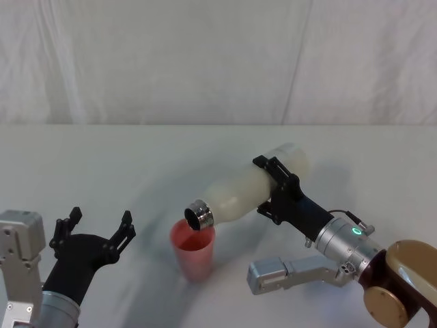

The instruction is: Grasp the thermos with one hand and pour water into the cup lid.

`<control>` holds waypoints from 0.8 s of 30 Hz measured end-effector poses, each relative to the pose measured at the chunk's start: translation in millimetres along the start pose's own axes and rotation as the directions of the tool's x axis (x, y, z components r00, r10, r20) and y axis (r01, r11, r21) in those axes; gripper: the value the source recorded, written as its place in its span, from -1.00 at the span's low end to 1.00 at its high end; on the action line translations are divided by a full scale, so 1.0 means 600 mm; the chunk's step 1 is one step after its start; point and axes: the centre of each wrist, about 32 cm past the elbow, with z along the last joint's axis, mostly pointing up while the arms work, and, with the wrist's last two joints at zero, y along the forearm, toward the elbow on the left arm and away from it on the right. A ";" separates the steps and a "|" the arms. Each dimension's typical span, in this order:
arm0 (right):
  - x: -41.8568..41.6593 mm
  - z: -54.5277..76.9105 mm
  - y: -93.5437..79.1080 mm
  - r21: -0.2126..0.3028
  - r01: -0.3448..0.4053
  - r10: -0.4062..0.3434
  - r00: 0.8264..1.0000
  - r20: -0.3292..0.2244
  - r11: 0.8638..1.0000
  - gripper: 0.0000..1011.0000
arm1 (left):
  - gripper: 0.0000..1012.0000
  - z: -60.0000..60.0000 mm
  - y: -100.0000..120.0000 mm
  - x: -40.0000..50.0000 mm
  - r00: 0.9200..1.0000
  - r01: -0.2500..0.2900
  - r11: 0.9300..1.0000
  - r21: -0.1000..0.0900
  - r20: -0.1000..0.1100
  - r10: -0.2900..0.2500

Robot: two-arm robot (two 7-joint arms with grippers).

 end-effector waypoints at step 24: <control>0.001 -0.002 0.001 0.005 0.002 -0.002 1.000 0.013 1.000 0.88 | 0.98 0.000 0.000 0.000 1.000 0.000 1.000 0.000 0.000 0.000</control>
